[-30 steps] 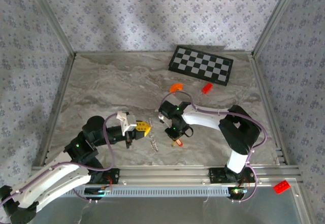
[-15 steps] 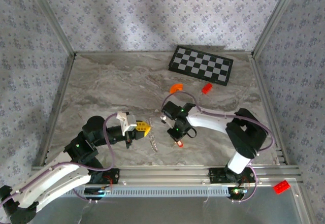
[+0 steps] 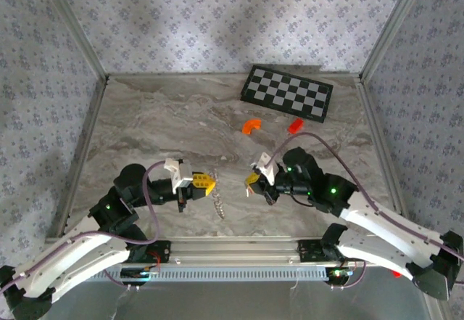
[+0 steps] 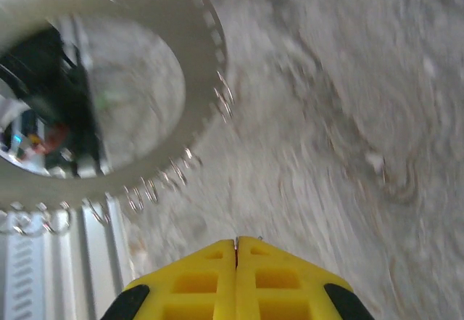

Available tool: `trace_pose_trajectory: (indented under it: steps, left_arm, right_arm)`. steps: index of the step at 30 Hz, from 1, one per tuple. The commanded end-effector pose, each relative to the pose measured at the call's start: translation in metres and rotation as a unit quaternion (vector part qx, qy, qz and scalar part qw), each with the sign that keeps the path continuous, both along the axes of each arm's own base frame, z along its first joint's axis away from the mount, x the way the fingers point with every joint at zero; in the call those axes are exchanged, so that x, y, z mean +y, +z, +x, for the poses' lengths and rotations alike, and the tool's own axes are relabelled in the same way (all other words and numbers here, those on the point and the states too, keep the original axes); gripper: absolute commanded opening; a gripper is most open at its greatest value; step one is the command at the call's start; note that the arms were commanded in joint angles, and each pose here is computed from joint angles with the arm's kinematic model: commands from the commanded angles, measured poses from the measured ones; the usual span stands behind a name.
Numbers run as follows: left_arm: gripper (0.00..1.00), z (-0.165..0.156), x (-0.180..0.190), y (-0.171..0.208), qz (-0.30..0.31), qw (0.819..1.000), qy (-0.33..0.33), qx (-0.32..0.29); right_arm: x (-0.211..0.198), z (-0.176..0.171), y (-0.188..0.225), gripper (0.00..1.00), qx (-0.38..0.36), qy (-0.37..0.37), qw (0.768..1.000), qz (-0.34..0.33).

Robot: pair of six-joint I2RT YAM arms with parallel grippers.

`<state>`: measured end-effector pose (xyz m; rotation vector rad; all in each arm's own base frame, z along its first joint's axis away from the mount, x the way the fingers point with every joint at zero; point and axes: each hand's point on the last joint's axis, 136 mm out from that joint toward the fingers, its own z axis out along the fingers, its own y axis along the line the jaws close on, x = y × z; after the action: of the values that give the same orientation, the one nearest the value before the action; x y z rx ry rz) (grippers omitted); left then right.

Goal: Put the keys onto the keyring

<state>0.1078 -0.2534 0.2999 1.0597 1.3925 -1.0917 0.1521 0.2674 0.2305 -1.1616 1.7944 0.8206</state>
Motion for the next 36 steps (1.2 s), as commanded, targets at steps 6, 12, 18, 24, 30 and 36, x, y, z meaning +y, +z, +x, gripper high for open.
trace_pose_trajectory:
  steps: [6,12,18,24,30,36]
  left_arm:
    - [0.0,-0.015,-0.009,0.046,-0.051,0.997,-0.058,-0.029]
    - [0.0,-0.012,-0.009,0.053,-0.06,0.996,-0.05,-0.046]
    - [0.0,-0.007,-0.011,0.055,-0.07,0.995,-0.042,-0.052]
    - [0.0,-0.006,-0.013,0.057,-0.071,0.995,-0.044,-0.052]
    - [0.0,-0.006,-0.014,0.057,-0.074,0.995,-0.046,-0.051]
    - [0.0,-0.006,-0.015,0.057,-0.075,0.995,-0.048,-0.05]
  right_arm:
    - [0.025,-0.021,0.096,0.0,-0.065,0.106,0.969,0.211]
    - [0.028,-0.026,0.113,0.0,-0.068,0.123,0.961,0.24]
    - [0.027,-0.035,0.111,0.0,-0.06,0.139,0.961,0.23]
    - [0.028,-0.039,0.113,0.0,-0.078,0.143,0.961,0.225]
    - [0.03,-0.042,0.116,0.0,-0.09,0.149,0.958,0.227]
    - [0.032,-0.042,0.116,0.0,-0.09,0.151,0.958,0.226]
